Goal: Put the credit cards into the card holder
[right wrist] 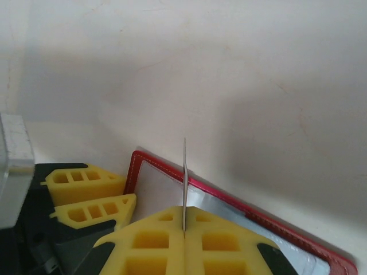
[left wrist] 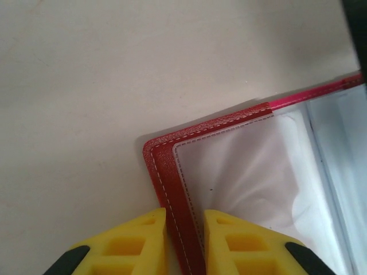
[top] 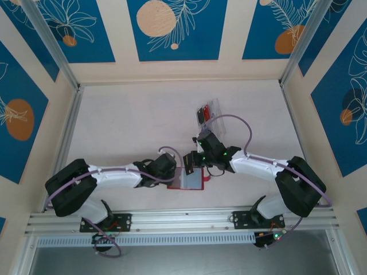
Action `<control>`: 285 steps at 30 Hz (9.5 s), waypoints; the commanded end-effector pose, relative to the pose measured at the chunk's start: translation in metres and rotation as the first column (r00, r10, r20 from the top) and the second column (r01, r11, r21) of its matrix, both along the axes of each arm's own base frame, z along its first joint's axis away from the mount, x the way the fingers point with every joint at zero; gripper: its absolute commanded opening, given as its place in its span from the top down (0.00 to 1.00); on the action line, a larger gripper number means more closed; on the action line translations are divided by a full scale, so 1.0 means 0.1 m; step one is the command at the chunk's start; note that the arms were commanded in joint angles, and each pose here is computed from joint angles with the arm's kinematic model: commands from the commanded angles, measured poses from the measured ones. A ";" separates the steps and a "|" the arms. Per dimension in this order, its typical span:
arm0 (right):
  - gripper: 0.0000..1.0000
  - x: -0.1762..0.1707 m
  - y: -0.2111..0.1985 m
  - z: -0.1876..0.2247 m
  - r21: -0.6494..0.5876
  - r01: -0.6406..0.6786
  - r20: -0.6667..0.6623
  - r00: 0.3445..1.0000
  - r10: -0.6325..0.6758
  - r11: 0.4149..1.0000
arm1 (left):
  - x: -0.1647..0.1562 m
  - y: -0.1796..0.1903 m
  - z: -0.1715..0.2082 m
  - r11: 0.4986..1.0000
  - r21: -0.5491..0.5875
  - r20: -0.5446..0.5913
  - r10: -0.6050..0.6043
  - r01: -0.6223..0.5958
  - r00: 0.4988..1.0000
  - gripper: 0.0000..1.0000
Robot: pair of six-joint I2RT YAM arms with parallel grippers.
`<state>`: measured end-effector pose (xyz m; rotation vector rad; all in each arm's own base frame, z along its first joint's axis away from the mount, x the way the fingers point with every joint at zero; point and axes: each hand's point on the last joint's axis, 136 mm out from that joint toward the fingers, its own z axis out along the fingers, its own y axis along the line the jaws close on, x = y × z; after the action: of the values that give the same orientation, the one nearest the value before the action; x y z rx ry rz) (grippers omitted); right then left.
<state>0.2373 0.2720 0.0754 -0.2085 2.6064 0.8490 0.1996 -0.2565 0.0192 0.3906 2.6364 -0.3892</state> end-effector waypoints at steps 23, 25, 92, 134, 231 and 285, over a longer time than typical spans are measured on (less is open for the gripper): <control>1.00 -0.13 -0.10 -0.22 0.153 0.167 0.066 0.982 -0.179 0.974 | -0.30 0.13 -0.18 0.999 0.045 -0.028 0.013 -0.011 1.000 0.82; 1.00 -0.13 -0.12 -0.20 0.155 0.174 0.070 0.980 -0.186 0.973 | -0.30 0.14 -0.18 0.999 0.047 -0.026 0.013 -0.012 1.000 0.82; 1.00 -0.74 -0.28 -1.01 0.063 0.291 -0.167 0.946 -0.278 0.955 | -0.33 0.10 -0.28 0.998 0.063 -0.042 0.012 -0.009 0.999 0.83; 1.00 -1.00 -0.28 -1.21 -0.009 0.157 -0.238 0.959 -0.155 0.988 | -0.35 0.06 -0.34 0.997 0.070 -0.052 -0.018 0.022 0.999 0.83; 0.83 -0.71 0.52 -0.81 -0.092 -0.083 -0.348 0.936 0.046 0.992 | -0.44 0.16 -0.06 0.980 -0.173 -0.067 0.087 -0.097 0.994 0.58; 0.63 -0.35 -0.21 -0.73 -0.613 -0.134 -0.209 0.978 0.004 0.778 | -0.31 0.15 -0.22 0.999 0.037 -0.042 0.036 -0.034 0.998 0.54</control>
<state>0.2153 0.2653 0.0203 -0.4041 2.9479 0.1240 0.1871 -0.2525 0.0188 0.2836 2.6024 -0.3828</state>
